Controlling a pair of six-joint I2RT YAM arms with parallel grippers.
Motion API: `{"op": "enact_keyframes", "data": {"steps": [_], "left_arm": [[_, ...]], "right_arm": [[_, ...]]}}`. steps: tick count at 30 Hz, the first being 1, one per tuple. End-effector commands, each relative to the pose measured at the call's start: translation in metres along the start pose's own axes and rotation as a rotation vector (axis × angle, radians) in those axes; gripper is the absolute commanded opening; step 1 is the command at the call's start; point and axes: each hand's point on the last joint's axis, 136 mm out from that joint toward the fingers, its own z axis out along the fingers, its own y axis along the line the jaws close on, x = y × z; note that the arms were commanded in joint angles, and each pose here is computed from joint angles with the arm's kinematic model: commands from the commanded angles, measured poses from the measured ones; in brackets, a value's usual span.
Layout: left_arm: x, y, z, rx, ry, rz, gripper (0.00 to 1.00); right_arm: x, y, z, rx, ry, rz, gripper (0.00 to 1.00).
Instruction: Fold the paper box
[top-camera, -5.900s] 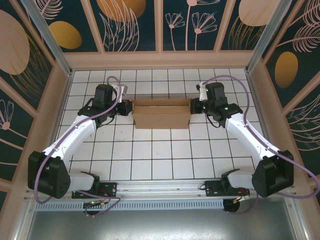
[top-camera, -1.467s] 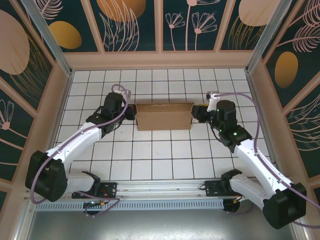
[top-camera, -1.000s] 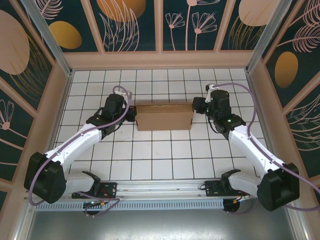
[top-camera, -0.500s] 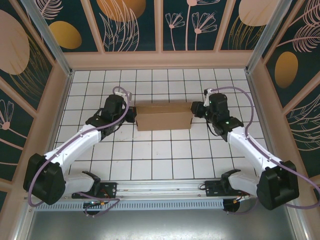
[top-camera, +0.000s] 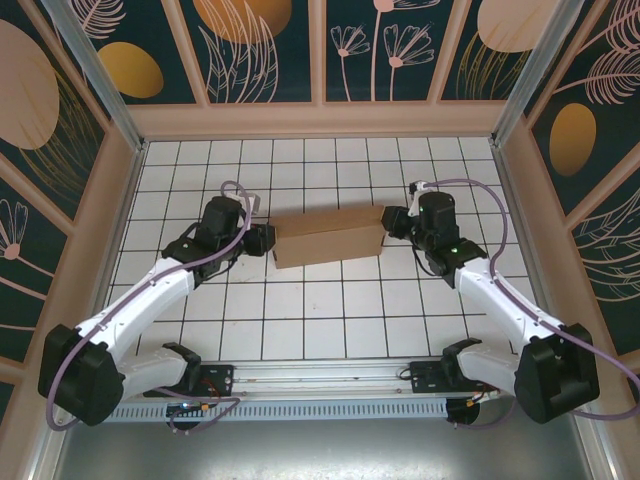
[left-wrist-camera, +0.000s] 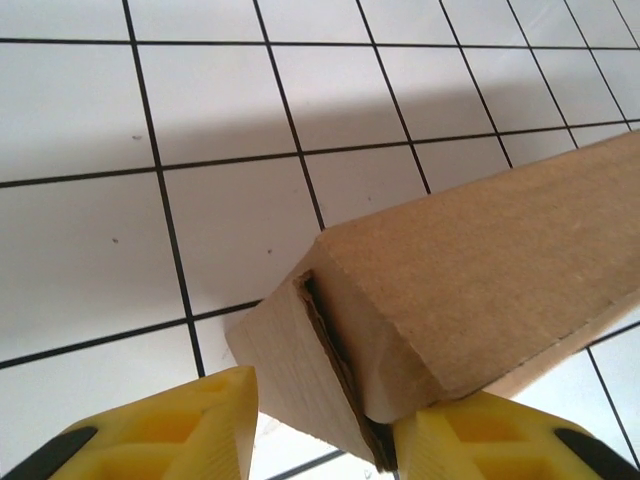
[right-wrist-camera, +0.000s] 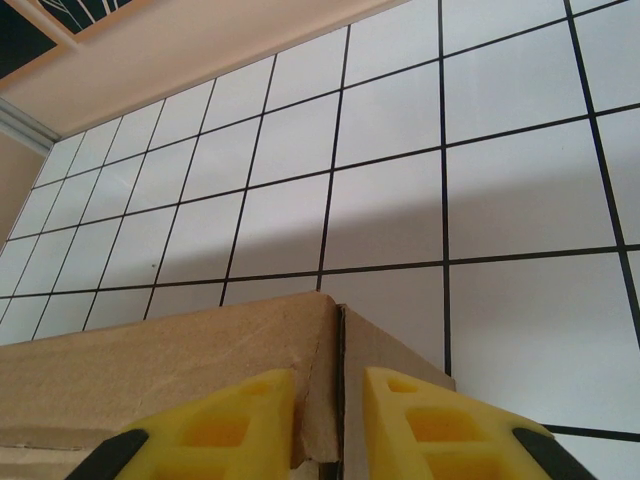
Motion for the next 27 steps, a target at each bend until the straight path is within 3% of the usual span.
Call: {"op": "enact_keyframes", "data": {"steps": [1, 6, 10, 16, 23, 27], "left_arm": [[0.013, -0.008, -0.006, 0.045, 0.050, -0.022, 0.40], [0.017, -0.010, -0.008, 0.060, 0.056, -0.016, 0.41], [0.022, -0.025, -0.014, 0.152, 0.070, -0.010, 0.42], [0.006, -0.042, -0.038, 0.211, 0.040, 0.020, 0.45], [-0.024, -0.031, -0.054, 0.095, -0.038, -0.033, 0.48], [-0.035, -0.009, -0.049, 0.019, -0.102, -0.149, 0.61]], "right_arm": [[0.027, -0.014, 0.008, 0.056, 0.089, 0.020, 0.25], [0.026, -0.013, 0.011, 0.058, 0.090, 0.033, 0.25], [0.029, -0.012, 0.013, 0.061, 0.098, 0.027, 0.25], [0.032, -0.015, 0.015, 0.077, 0.103, 0.025, 0.26], [0.034, -0.019, 0.016, 0.092, 0.108, 0.025, 0.27], [0.035, -0.019, 0.016, 0.093, 0.111, 0.026, 0.28]]}}
